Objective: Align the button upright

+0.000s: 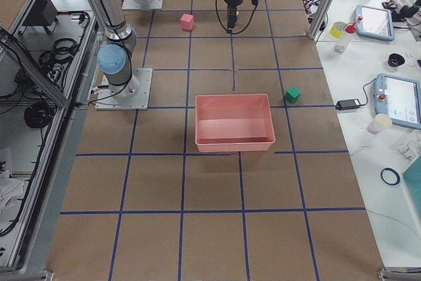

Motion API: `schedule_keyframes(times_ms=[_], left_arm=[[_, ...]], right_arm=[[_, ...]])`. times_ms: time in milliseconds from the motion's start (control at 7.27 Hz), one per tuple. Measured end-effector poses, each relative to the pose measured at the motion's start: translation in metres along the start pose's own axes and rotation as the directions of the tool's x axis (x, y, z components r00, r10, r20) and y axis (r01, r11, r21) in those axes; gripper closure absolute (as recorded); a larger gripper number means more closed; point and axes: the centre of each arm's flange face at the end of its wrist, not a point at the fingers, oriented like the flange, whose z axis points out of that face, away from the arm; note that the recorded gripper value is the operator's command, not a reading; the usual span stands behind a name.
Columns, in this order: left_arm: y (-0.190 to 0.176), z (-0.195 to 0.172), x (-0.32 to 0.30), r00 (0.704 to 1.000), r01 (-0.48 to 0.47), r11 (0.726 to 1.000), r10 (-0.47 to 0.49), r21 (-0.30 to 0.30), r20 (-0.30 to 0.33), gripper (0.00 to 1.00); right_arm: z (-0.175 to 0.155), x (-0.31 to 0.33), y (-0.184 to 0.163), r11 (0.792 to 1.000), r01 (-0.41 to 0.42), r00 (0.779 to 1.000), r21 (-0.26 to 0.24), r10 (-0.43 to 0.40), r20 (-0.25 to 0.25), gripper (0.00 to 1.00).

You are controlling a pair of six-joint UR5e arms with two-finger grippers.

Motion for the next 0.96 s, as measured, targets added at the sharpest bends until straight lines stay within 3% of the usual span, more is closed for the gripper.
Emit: schedule_keyframes(times_ms=[962], left_arm=[[-0.0011,0.0018,-0.0008,1.000,-0.005,1.000,0.005,-0.005,0.000,0.00]], right_arm=[[-0.0058,-0.0048,0.0003,1.000,0.007,1.000,0.014,-0.008,0.020,0.00]])
